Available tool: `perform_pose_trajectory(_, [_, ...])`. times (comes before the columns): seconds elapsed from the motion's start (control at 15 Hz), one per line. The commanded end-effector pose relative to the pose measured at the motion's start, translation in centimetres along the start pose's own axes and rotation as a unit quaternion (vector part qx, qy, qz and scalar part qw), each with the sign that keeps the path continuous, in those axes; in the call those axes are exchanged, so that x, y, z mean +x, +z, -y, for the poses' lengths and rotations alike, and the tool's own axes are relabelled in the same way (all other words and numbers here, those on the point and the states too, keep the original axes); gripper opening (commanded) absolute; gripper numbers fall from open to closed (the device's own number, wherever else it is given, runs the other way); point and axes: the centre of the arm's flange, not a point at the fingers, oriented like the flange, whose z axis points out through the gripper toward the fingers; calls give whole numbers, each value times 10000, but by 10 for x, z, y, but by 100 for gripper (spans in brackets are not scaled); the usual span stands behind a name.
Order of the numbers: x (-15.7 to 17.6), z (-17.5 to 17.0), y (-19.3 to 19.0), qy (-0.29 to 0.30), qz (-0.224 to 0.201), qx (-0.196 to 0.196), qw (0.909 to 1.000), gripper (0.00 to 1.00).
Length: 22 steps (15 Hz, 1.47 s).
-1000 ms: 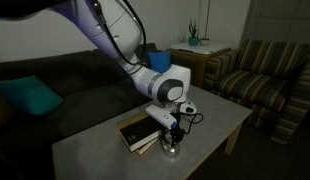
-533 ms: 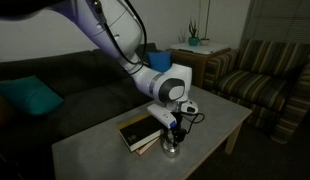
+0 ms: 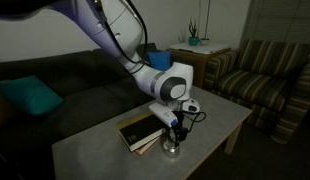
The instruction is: Put the silver lid on top of the silver tin
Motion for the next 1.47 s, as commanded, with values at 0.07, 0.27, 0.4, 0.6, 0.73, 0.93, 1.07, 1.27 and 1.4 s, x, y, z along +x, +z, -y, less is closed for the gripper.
perform_pose_trajectory(0.07, [44, 3, 24, -72, 84, -4, 9999, 44])
perform_pose_trajectory(0.27, [32, -1, 10, -242, 137, -48, 9996, 44])
perform_pose_trajectory(0.4, [8, -7, -23, -78, -264, -265, 9993, 44])
perform_pose_trajectory(0.6, [-14, -13, -62, 230, -1090, -523, 9924, 44])
perform_pose_trajectory(0.73, [-18, -13, -77, 436, -1511, -537, 9861, 44])
perform_pose_trajectory(0.93, [-30, -8, -85, 613, -1583, -446, 9845, 44])
perform_pose_trajectory(1.07, [-42, -3, -83, 664, -1503, -409, 9856, 44])
perform_pose_trajectory(1.27, [-59, 2, -76, 786, -1521, -328, 9847, 44])
perform_pose_trajectory(1.4, [-64, 3, -69, 809, -1479, -236, 9854, 44])
